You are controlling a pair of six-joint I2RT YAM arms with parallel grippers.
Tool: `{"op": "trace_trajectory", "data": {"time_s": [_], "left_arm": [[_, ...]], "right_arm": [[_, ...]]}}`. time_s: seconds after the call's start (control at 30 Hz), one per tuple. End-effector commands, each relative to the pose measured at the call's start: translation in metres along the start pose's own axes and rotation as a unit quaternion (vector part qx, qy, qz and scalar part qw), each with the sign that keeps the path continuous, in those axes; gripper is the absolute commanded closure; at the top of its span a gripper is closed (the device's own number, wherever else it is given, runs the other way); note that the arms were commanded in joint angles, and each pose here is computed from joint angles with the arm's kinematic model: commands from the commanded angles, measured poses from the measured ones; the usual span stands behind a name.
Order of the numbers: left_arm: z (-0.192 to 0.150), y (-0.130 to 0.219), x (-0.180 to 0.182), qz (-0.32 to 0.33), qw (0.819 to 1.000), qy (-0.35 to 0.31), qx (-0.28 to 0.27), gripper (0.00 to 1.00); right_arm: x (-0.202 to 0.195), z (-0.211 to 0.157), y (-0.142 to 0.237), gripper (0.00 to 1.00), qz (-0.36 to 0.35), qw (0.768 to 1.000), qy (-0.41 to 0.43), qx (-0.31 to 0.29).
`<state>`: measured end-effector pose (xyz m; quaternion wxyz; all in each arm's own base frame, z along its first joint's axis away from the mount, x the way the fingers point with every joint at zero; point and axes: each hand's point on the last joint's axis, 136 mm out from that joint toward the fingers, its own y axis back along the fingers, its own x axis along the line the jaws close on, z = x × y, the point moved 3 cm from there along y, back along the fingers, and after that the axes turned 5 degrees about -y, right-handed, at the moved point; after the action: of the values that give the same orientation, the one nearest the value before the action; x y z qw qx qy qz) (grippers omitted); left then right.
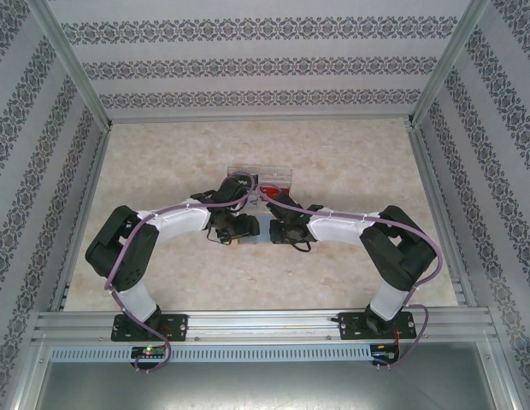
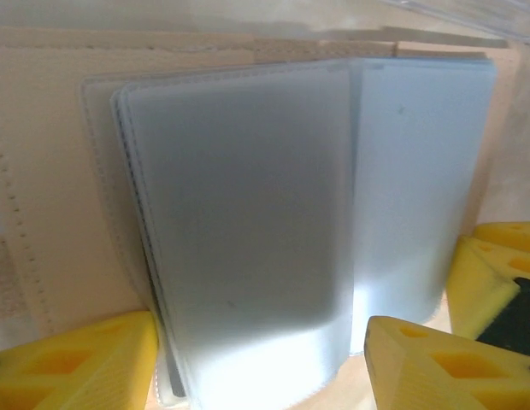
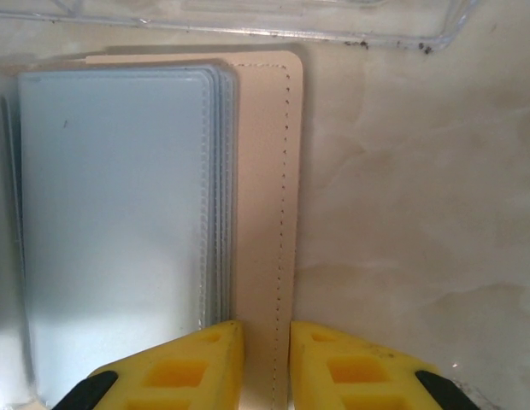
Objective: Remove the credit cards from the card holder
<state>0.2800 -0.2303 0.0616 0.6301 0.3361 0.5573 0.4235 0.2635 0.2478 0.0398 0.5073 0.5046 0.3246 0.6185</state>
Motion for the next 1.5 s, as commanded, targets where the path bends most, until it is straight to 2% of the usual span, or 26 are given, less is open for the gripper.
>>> {"op": "trace_trajectory", "data": {"time_s": [0.0, 0.17, 0.37, 0.83, 1.07, 1.47], "left_arm": [[-0.001, -0.004, -0.008, -0.027, 1.000, -0.013, 0.005, 0.32], [0.000, -0.004, -0.010, -0.032, 0.999, -0.014, 0.005, 0.21], [0.003, 0.003, -0.010, -0.024, 1.000, -0.020, -0.005, 0.00], [0.006, 0.011, -0.020, -0.047, 0.998, -0.034, -0.011, 0.00], [0.009, 0.019, -0.034, -0.084, 0.995, -0.047, -0.019, 0.00], [0.011, 0.032, -0.028, -0.061, 0.996, -0.053, -0.024, 0.00]], "right_arm": [[0.006, -0.023, -0.023, 0.77, 0.010, 0.999, 0.001, 0.044], [0.006, -0.023, -0.023, 0.77, 0.010, 0.999, 0.002, 0.044], [0.006, -0.021, -0.021, 0.77, 0.010, 0.999, 0.003, 0.040], [-0.019, 0.013, 0.022, 0.71, -0.011, 0.999, -0.028, -0.032], [-0.023, 0.024, 0.038, 0.67, -0.010, 0.998, -0.034, -0.055], [-0.014, 0.030, 0.045, 0.65, 0.007, 0.997, -0.033, -0.066]]}}
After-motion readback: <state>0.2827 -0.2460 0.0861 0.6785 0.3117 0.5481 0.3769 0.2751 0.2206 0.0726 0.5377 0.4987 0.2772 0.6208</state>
